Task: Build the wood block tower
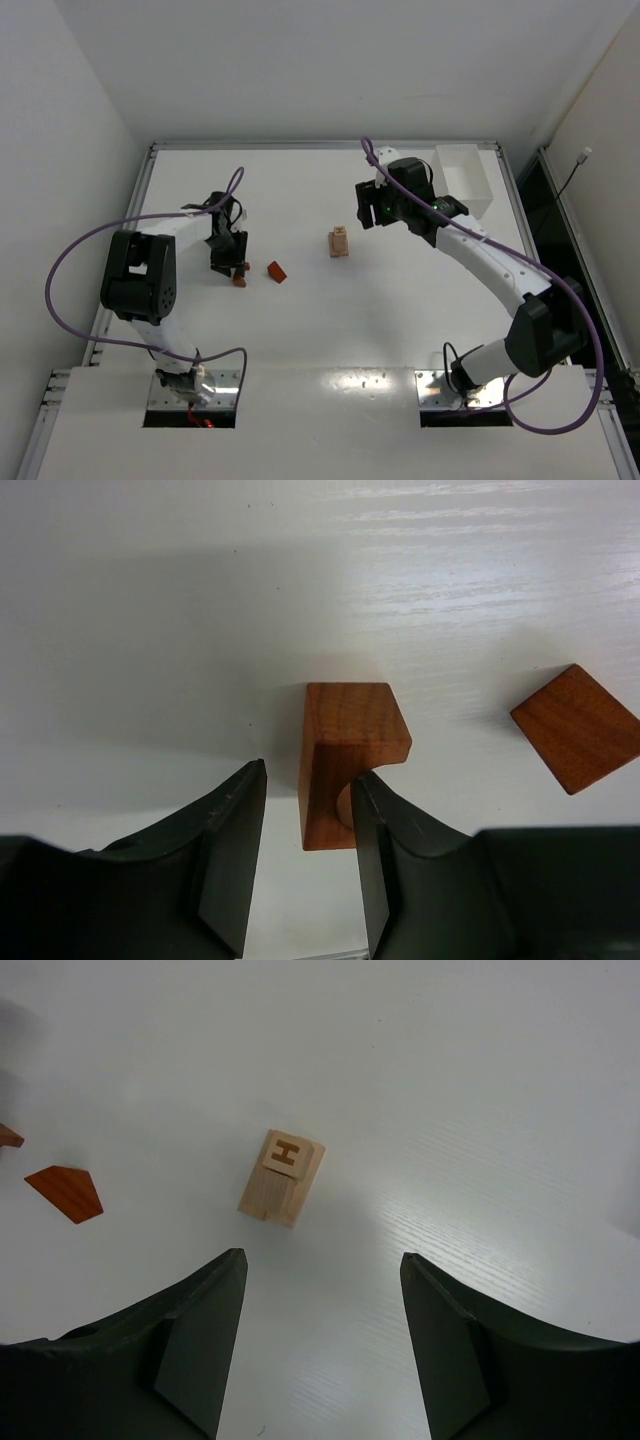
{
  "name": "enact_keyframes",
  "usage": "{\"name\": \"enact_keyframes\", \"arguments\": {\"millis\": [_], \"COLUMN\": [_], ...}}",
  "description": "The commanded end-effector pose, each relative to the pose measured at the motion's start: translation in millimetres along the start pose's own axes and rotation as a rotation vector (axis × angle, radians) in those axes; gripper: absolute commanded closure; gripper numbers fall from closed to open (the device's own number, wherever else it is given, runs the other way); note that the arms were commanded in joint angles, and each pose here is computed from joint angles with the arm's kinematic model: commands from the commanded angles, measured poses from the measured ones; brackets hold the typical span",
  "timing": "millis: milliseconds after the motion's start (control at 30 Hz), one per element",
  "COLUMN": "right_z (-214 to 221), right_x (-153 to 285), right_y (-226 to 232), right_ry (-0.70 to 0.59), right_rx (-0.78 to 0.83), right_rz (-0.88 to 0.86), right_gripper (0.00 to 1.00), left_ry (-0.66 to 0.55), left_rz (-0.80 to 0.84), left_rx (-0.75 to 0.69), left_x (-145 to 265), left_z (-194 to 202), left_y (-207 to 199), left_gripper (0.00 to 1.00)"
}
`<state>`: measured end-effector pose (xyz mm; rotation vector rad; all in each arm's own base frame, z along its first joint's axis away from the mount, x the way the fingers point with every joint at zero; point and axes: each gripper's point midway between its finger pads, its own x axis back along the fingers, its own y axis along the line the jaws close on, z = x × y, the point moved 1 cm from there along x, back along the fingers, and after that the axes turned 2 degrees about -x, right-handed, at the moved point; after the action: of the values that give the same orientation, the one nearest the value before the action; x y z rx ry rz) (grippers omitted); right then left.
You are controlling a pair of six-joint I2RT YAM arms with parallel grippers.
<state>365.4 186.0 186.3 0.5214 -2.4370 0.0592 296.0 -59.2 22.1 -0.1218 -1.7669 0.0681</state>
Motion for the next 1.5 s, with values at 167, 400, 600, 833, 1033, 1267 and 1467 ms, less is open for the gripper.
{"name": "enact_keyframes", "arguments": {"millis": [167, 400, 600, 833, 1033, 1267, 1467], "right_z": [-11, -11, -12, -11, -8, -6, -8], "right_x": [7, 7, 5, 7, 4, 1, -1], "right_y": [5, 5, 6, 4, 2, 2, 2], "right_ry": [-0.042, -0.042, -0.042, -0.043, -0.036, -0.026, -0.026], "right_rx": [-0.011, -0.011, -0.011, -0.011, -0.011, -0.011, -0.011], "right_rz": [-0.035, -0.035, -0.035, -0.026, -0.016, -0.015, -0.015], "right_gripper": [0.39, 0.39, 0.39, 0.39, 0.39, 0.39, 0.39], "left_ry": [-0.154, -0.171, -0.144, -0.124, -0.103, -0.104, -0.070], "left_rz": [0.010, 0.015, 0.005, 0.002, 0.000, -0.009, -0.016], "left_rx": [-0.057, -0.067, -0.073, -0.081, -0.079, -0.079, -0.067], "left_x": [32, 37, 32, 32, 29, 26, 16], "left_z": [-36, -39, -30, -19, -8, -9, -8], "left_y": [-14, -18, -18, -16, -14, -12, -8], "left_gripper": [0.64, 0.64, 0.64, 0.64, 0.68, 0.68, 0.74]}}
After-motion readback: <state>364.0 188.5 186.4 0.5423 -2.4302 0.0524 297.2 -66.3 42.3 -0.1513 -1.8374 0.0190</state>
